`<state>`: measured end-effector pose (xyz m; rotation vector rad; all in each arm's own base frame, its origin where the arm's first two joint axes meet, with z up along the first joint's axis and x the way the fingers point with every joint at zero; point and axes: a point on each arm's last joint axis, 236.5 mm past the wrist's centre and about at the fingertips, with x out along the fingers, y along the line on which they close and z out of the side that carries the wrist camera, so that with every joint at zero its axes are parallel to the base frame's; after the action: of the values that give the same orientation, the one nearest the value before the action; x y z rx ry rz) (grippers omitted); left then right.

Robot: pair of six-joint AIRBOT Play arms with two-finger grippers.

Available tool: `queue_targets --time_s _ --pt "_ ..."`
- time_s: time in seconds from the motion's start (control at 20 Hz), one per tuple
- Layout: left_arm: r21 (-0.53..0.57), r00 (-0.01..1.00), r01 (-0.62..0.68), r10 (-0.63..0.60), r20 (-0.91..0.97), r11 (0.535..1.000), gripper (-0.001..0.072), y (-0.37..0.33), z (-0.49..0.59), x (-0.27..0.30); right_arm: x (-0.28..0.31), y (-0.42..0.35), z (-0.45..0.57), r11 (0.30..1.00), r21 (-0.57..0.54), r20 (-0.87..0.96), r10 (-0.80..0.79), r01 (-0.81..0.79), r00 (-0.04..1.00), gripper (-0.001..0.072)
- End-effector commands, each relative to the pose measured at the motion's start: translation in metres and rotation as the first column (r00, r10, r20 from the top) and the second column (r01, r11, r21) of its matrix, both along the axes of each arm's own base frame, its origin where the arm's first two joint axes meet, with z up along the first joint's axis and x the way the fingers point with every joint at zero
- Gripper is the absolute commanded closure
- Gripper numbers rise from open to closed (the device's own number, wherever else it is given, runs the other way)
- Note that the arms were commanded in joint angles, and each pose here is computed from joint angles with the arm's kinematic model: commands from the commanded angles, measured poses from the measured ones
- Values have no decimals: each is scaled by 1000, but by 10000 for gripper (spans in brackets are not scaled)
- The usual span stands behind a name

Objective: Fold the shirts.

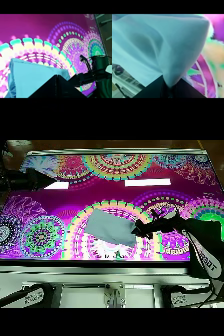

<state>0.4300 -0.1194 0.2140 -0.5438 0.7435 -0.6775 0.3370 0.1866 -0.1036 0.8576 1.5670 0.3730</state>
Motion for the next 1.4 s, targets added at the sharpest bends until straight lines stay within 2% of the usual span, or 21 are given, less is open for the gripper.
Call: queue_targets --time_s 0.0,0.15,0.35,0.45,0.6,0.75,0.85,1.0,1.15,1.35 --pt "8 1000 -2 2 -2 1000 673 1 -2 0 14 13 33 990 67 163 110 -123 980 638" --pt "9 1000 -2 2 -1 1000 673 1 -2 0 63 -13 112 996 36 366 68 -87 928 639" --pt "40 1000 -6 6 -7 999 672 5 -8 0 106 -115 227 984 -48 536 -122 174 836 639" --pt "61 1000 -9 10 -10 998 672 8 -12 0 102 -184 269 938 -94 571 -224 333 790 639" --pt "66 1000 -9 9 -12 998 672 8 -13 0 74 -277 310 831 -129 603 -368 541 708 638" --pt "67 1000 12 -10 -26 998 672 6 -14 -5 31 -335 315 741 -167 568 -467 651 678 639" --pt "67 999 30 -27 -38 997 672 4 -16 -9 -3 -349 297 733 -229 475 -490 640 731 638" --pt "67 998 41 -38 -46 997 672 2 -17 -12 -46 -352 271 757 -360 340 -438 546 832 639" --pt "73 998 46 -43 -38 996 672 3 -17 -12 -69 -352 260 757 -421 252 -431 499 867 638" --pt "77 998 51 -48 -34 996 672 2 -17 -12 -108 -365 246 713 -543 125 -455 444 882 639"
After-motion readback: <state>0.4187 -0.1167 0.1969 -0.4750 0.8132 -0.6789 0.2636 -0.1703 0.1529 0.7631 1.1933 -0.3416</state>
